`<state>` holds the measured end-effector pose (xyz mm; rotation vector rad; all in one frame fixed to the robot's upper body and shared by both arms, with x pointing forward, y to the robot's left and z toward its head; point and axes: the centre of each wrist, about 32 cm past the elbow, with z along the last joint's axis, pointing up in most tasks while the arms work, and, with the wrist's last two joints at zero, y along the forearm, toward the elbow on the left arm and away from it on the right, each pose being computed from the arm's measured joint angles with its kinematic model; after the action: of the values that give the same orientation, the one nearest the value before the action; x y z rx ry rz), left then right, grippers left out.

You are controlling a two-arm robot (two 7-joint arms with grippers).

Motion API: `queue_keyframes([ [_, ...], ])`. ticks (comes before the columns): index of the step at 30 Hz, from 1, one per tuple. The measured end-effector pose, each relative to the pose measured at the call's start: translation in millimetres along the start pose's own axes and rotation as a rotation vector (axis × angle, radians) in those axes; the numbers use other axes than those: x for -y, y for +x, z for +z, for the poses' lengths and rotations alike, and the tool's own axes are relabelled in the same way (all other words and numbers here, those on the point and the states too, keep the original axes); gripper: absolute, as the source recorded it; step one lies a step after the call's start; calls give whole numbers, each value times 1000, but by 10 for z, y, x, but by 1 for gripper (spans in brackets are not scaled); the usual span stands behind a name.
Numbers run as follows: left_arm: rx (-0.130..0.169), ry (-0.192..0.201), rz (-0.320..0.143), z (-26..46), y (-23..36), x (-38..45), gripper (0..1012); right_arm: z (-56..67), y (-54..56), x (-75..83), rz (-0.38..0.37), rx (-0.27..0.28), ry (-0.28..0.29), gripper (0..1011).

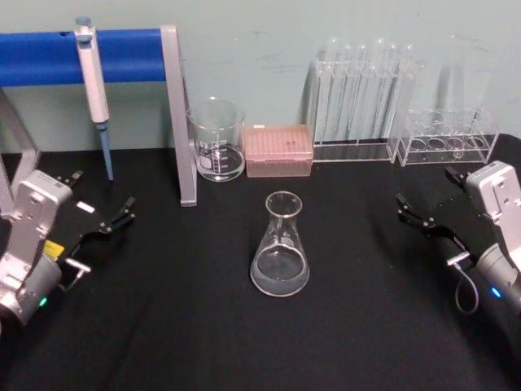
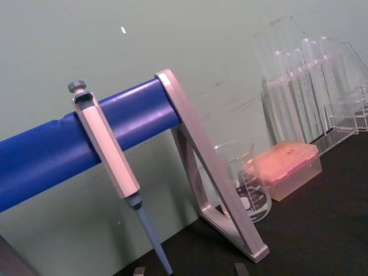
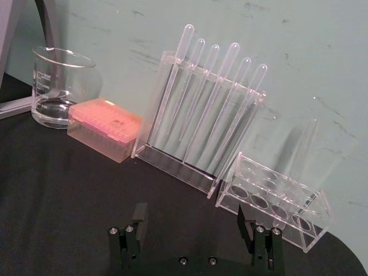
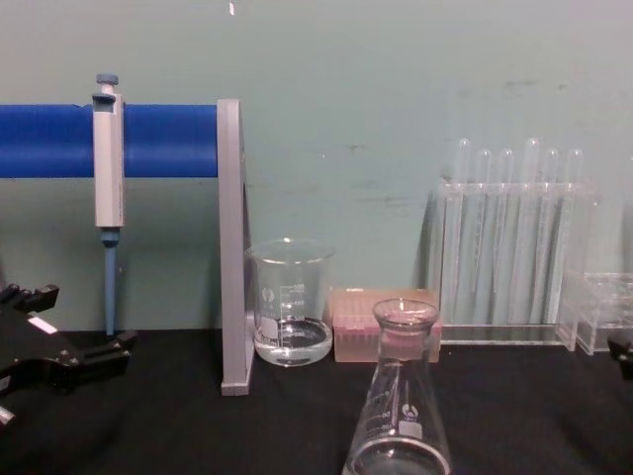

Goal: Grasp the erlenmeyer flask with one hand, shake it three times, then place it back.

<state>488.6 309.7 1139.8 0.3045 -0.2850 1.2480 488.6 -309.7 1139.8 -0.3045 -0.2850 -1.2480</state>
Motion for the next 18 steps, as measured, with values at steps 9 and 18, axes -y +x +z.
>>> queue_keyframes([
  [9,0,0,0,0,0,0,1001,0,0,0,0,0,0,1003],
  [18,0,0,0,0,0,0,1001,0,0,0,0,0,0,1002],
])
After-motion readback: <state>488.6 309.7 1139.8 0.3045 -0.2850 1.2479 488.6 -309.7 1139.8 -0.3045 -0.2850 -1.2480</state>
